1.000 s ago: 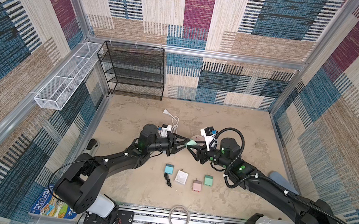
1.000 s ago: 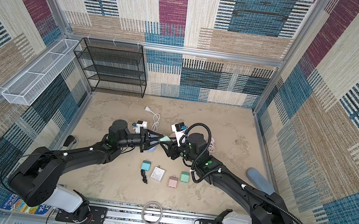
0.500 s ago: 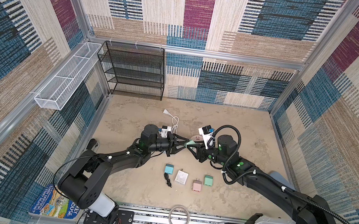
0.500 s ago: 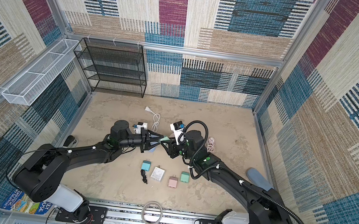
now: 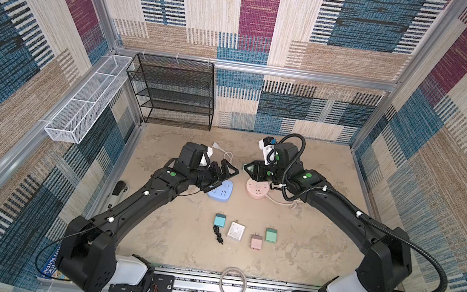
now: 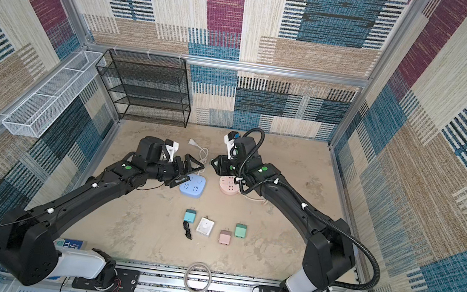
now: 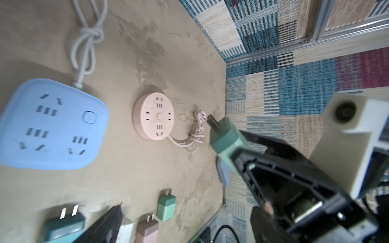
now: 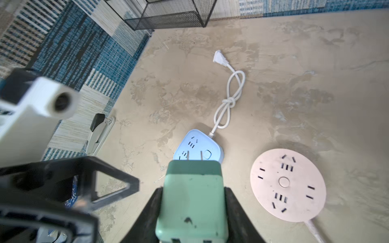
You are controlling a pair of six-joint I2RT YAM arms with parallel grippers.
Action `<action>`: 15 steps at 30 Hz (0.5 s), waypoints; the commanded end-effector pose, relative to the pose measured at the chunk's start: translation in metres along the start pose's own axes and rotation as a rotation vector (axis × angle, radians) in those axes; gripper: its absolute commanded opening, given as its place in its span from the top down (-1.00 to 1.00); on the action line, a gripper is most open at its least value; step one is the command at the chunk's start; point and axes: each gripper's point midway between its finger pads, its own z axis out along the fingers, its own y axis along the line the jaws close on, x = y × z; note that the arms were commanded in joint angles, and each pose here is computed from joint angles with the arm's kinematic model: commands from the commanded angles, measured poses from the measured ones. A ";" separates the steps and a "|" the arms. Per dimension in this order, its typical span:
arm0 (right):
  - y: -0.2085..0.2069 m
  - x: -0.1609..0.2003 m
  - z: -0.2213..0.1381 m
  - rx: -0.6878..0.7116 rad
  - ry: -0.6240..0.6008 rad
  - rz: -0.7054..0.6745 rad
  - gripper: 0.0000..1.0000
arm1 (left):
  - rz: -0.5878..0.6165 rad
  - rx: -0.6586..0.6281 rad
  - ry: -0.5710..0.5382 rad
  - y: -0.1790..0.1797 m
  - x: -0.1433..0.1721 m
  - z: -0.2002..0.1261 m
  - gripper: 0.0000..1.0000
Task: Insert plugs into power strip
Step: Pick up the plug from the center of the table, then move the socket to the center of the table.
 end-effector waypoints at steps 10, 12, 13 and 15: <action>-0.042 -0.017 0.041 0.144 0.175 0.087 1.00 | 0.247 -0.311 0.041 0.051 0.026 -0.050 -0.95; -0.051 -0.022 0.043 0.202 0.178 0.088 1.00 | 0.264 -0.310 0.030 0.054 0.032 -0.054 -0.99; -0.055 -0.023 0.044 0.230 0.184 0.084 1.00 | 0.269 -0.309 0.025 0.056 0.035 -0.057 -0.99; -0.061 -0.023 0.047 0.265 0.211 0.047 1.00 | 0.275 -0.314 0.023 0.061 0.039 -0.060 -0.99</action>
